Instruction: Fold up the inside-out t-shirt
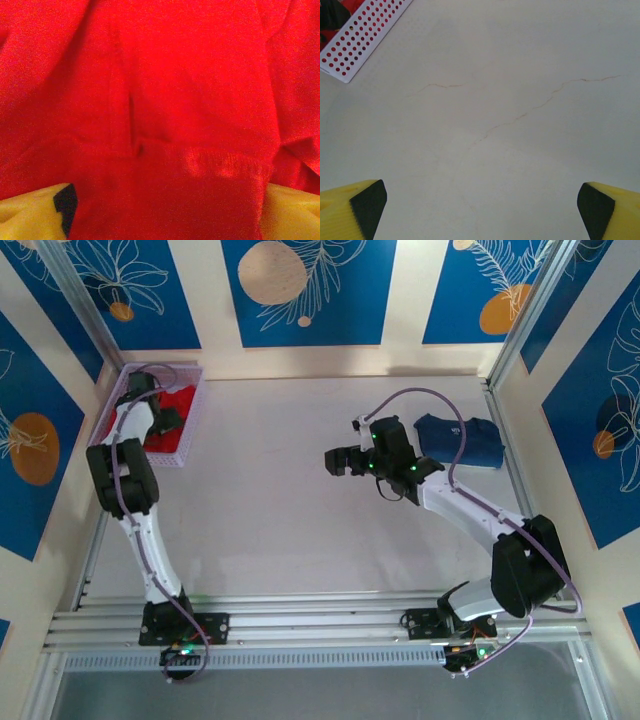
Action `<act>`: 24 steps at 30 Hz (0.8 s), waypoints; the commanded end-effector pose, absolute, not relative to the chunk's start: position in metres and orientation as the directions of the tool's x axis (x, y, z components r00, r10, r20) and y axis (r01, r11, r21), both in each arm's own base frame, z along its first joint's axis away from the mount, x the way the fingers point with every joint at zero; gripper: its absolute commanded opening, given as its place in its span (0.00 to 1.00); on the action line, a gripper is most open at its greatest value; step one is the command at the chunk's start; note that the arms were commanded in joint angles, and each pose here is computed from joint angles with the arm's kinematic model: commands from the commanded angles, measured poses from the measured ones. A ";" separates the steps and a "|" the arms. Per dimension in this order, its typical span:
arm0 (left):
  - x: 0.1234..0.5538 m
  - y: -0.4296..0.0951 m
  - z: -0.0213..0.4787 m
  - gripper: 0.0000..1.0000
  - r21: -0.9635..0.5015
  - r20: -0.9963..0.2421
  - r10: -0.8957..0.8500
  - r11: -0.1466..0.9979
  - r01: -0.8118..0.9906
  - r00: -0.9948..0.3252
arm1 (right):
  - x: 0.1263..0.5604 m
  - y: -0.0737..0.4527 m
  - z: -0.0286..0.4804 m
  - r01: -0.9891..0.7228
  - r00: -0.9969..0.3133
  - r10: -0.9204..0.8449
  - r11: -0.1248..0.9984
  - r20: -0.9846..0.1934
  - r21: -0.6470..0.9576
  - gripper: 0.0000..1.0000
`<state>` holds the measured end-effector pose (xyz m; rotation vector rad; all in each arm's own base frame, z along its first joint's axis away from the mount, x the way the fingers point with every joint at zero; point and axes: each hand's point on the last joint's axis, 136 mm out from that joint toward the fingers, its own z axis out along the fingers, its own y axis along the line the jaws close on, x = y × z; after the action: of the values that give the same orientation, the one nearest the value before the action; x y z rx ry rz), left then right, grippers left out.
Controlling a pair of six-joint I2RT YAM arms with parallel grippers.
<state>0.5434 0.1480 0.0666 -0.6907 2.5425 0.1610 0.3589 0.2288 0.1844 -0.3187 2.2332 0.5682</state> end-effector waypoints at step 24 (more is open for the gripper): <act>0.461 0.073 0.449 0.00 -0.328 -0.925 -0.355 0.926 -0.186 -0.137 | 0.359 0.190 0.224 -0.334 -0.599 -0.070 0.927 -0.798 0.170 0.99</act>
<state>0.4805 0.1133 0.3623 -0.5394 1.9436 -0.0203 0.3519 0.2046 0.1890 -0.2985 2.2698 0.4418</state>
